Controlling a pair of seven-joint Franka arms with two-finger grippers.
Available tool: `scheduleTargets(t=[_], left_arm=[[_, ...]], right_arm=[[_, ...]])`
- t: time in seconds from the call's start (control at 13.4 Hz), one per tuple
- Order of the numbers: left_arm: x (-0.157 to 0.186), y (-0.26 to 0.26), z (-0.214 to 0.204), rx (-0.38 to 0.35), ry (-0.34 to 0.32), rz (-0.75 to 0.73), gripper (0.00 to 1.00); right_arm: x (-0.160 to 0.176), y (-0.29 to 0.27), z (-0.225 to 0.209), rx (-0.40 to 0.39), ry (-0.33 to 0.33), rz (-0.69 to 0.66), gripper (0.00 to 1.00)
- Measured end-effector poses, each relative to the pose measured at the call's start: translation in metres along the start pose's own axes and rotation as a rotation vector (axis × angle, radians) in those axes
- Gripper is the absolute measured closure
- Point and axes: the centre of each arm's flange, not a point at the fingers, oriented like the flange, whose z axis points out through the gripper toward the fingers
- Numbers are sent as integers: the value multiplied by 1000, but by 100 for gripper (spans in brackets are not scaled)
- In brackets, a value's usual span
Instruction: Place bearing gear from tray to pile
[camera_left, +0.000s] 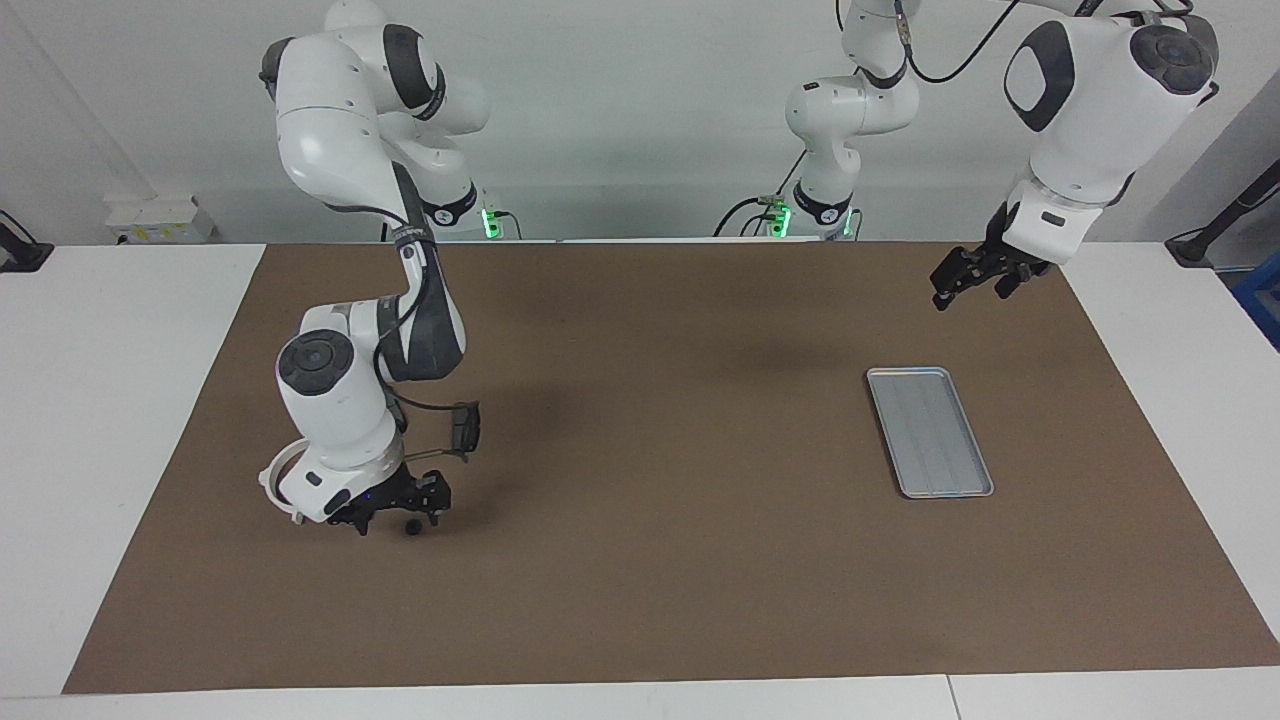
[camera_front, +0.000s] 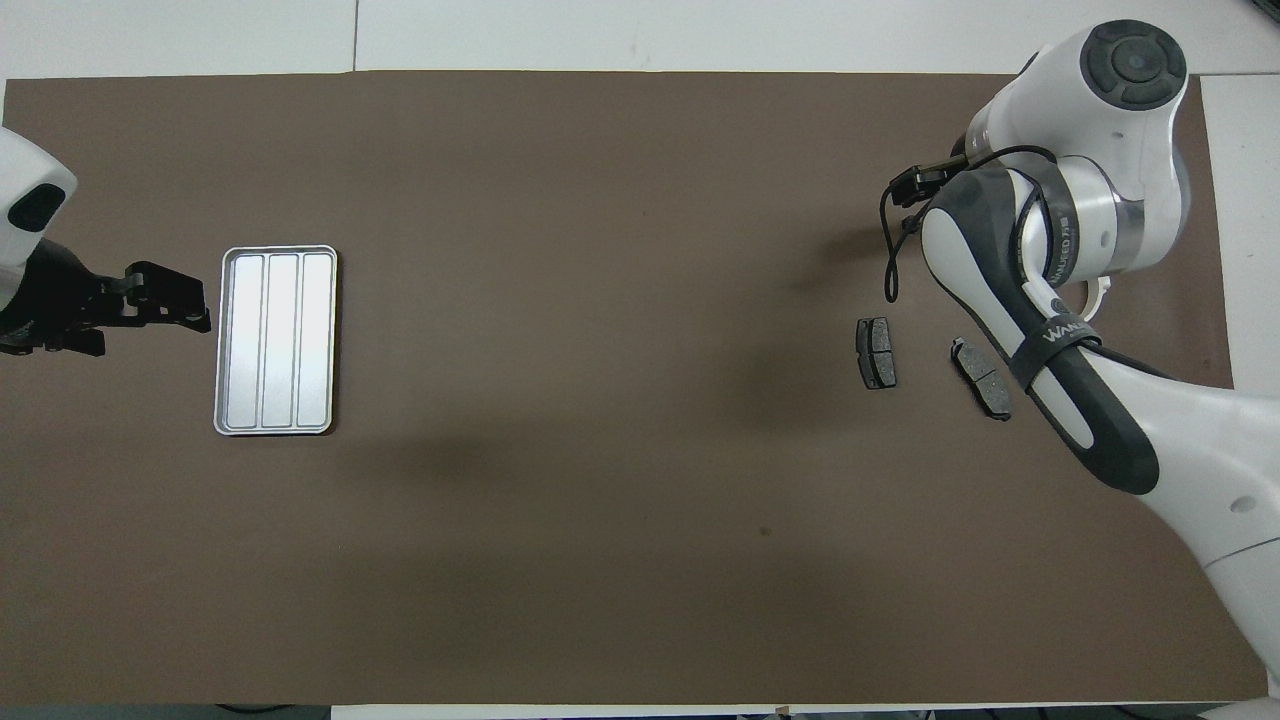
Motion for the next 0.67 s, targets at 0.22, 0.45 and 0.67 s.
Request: scheduleTargets(t=[0.22,0.45,0.67], left_arm=[[0,0,0,0,0,0,0],[0,0,0,0,0,0,0],[0,0,0,0,0,0,0]], right_arm=[[-14,7,-55,-17,-5,6,0],[-48,7,-119,-12,6,22,0],[-92,1,-185,20,-17,43,0]])
